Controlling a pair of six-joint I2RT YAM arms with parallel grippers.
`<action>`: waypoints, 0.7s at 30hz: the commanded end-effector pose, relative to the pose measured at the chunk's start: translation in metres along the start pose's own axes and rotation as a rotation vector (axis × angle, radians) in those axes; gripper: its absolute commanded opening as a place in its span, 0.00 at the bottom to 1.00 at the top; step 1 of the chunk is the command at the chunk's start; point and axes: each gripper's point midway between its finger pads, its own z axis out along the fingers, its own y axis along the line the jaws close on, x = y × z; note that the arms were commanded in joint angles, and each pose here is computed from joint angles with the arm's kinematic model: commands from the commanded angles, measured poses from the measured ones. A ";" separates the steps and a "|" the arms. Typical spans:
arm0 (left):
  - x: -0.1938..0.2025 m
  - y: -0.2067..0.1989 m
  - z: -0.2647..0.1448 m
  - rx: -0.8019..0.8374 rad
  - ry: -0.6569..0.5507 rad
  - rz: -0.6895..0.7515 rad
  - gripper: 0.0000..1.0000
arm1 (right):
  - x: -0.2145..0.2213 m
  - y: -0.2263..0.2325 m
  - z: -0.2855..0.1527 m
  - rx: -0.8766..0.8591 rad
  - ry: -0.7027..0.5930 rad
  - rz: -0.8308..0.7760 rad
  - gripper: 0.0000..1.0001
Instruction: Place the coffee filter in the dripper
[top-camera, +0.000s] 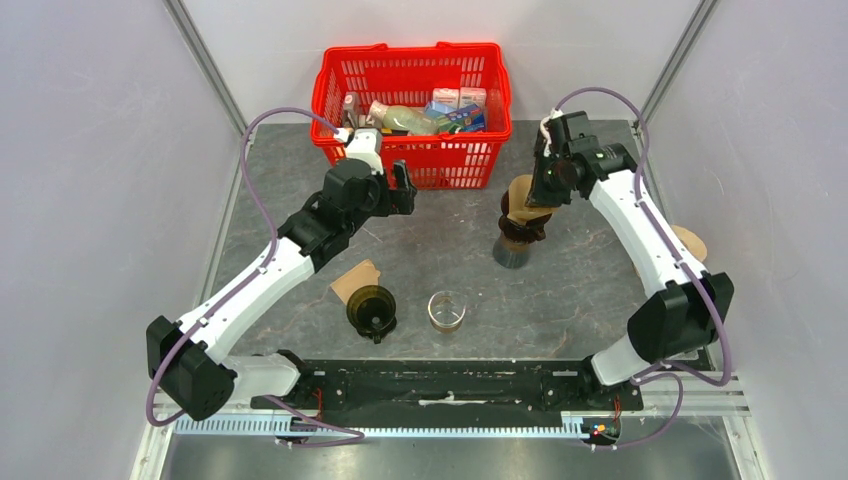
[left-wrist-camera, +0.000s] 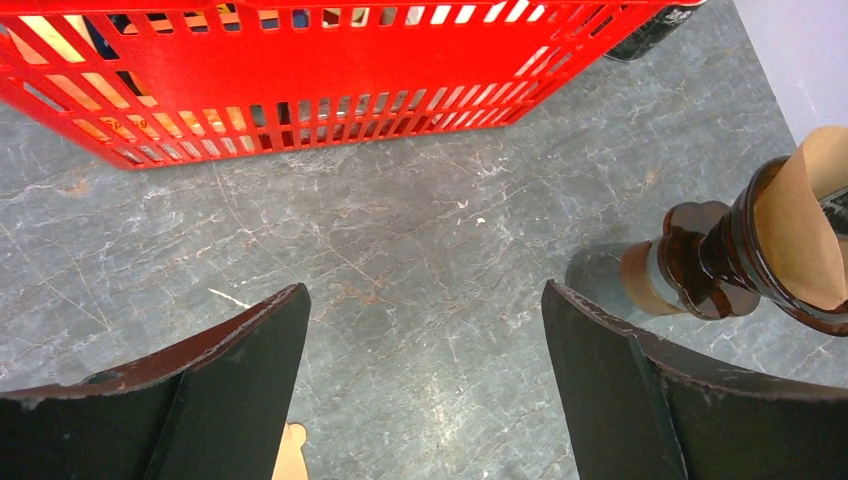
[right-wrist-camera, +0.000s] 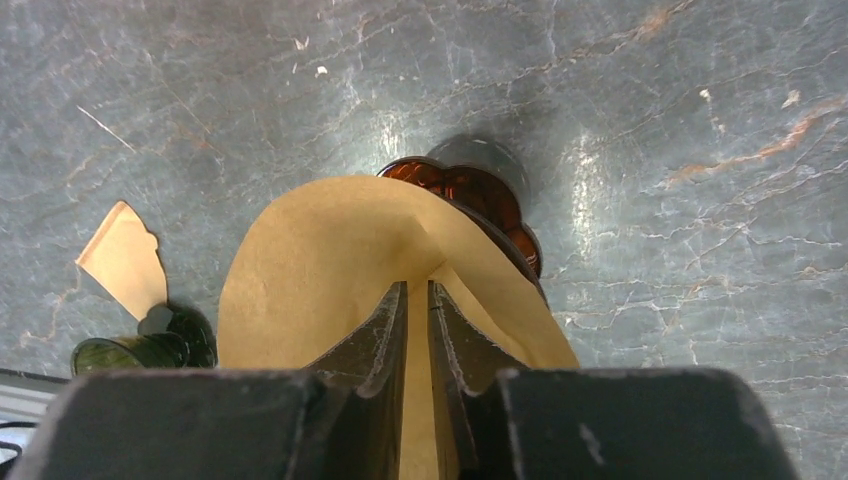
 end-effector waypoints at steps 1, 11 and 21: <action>-0.012 0.008 0.002 -0.034 -0.048 -0.046 0.93 | 0.005 0.006 0.005 0.011 0.050 -0.052 0.18; -0.014 0.017 0.003 -0.058 -0.055 -0.046 0.93 | 0.013 0.000 0.014 0.080 0.077 -0.096 0.16; -0.014 0.019 0.005 -0.061 -0.054 -0.050 0.94 | 0.019 0.002 0.025 0.083 0.112 -0.137 0.18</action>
